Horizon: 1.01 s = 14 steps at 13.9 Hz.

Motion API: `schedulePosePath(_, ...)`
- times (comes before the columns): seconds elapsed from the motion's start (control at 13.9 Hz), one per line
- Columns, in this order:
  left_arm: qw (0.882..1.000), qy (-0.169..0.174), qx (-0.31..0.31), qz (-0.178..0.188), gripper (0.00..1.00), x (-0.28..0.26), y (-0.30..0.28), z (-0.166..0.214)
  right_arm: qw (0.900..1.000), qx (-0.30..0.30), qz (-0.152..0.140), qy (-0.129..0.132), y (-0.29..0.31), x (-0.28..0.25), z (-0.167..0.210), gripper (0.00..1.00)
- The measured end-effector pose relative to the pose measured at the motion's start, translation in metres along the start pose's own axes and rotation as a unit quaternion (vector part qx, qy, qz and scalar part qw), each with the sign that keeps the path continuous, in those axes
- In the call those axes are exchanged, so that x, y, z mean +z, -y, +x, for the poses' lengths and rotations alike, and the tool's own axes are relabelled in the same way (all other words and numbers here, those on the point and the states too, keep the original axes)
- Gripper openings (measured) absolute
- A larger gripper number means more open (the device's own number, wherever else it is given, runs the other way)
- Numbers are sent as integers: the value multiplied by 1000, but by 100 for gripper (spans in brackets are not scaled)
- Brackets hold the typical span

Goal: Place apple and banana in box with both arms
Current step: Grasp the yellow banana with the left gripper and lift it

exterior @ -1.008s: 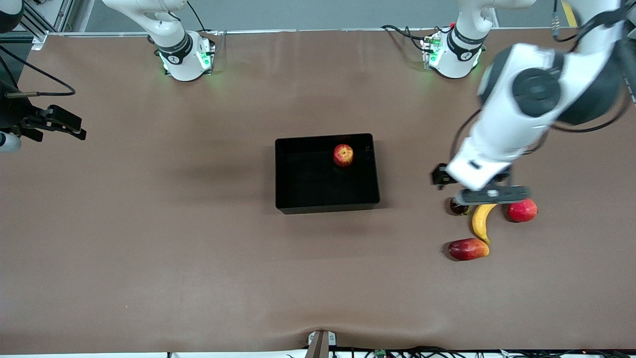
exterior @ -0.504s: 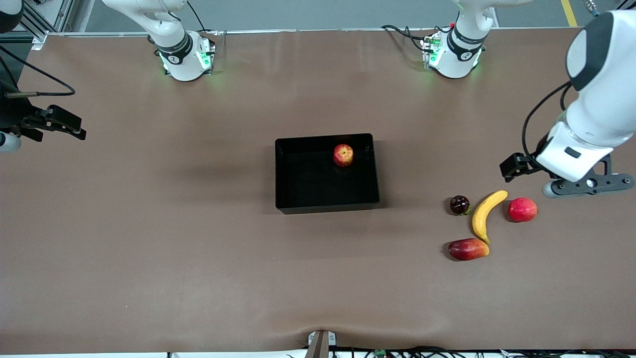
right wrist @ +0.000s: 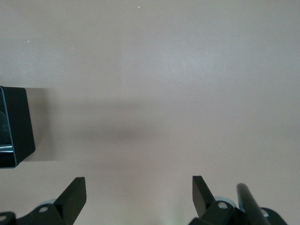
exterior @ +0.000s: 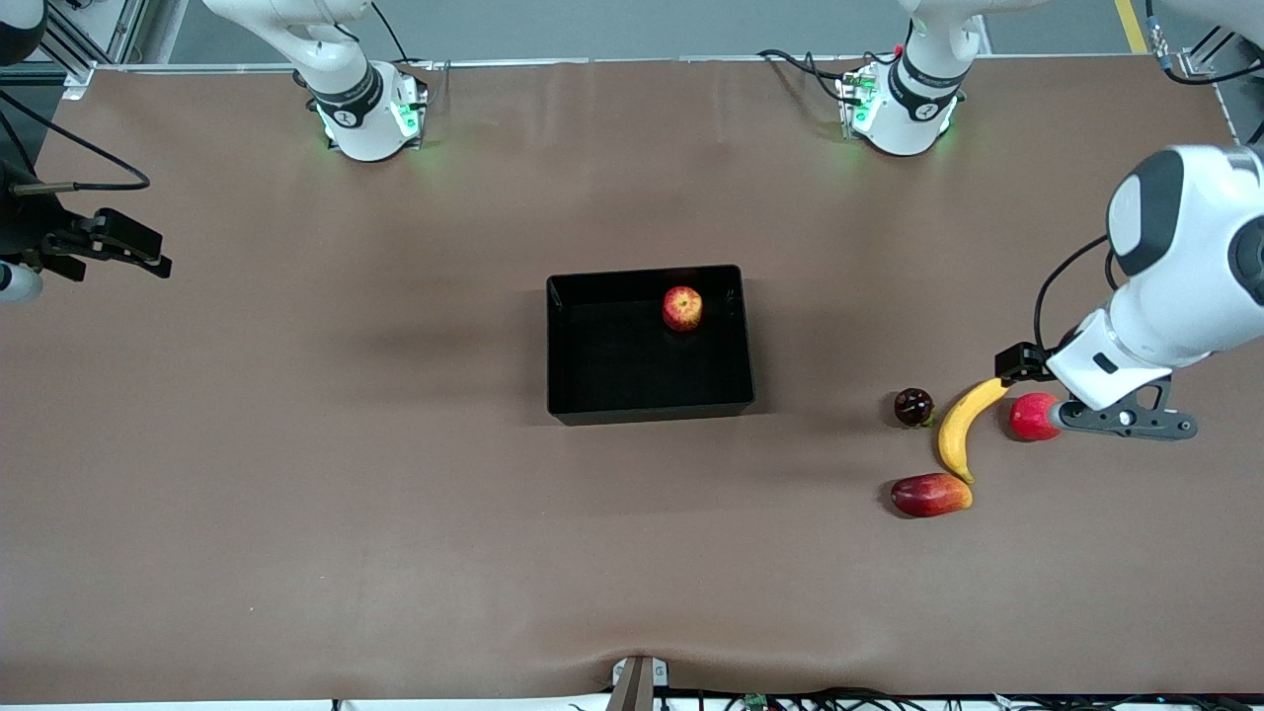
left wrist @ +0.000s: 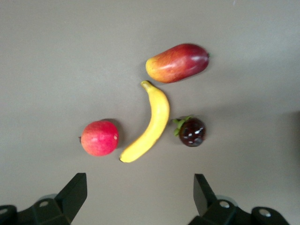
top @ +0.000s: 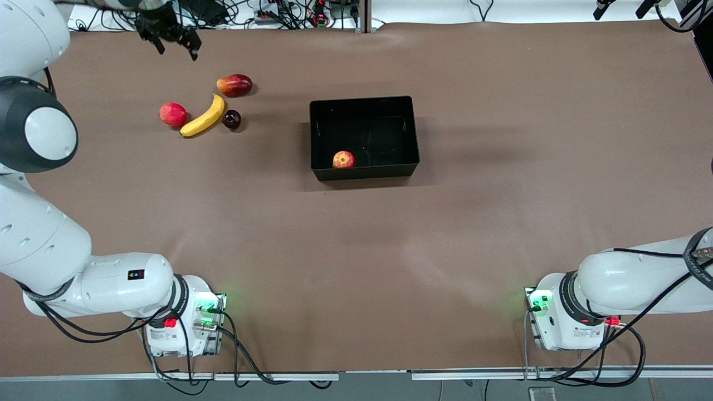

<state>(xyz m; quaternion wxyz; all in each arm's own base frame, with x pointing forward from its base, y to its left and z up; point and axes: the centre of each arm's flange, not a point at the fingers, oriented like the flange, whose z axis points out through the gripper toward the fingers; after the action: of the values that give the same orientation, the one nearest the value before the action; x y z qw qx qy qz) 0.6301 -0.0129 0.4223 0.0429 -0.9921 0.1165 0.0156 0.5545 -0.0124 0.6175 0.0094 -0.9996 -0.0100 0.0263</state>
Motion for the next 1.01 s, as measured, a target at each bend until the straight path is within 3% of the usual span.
schedulePosePath(0.29,994,-8,112,-9,100,80,12,-11,1000,0,0,0,0,0,0,100)
schedulePosePath(0.58,972,-12,236,-12,100,158,9,-8,1000,-2,0,1,-2,0,0,100)
schedulePosePath(0.79,962,-9,272,-7,100,189,5,-6,1000,-3,0,1,-2,0,0,100)
schedulePosePath(1.01,962,-22,270,-8,100,211,5,-16,1000,-4,0,1,-2,0,0,100)
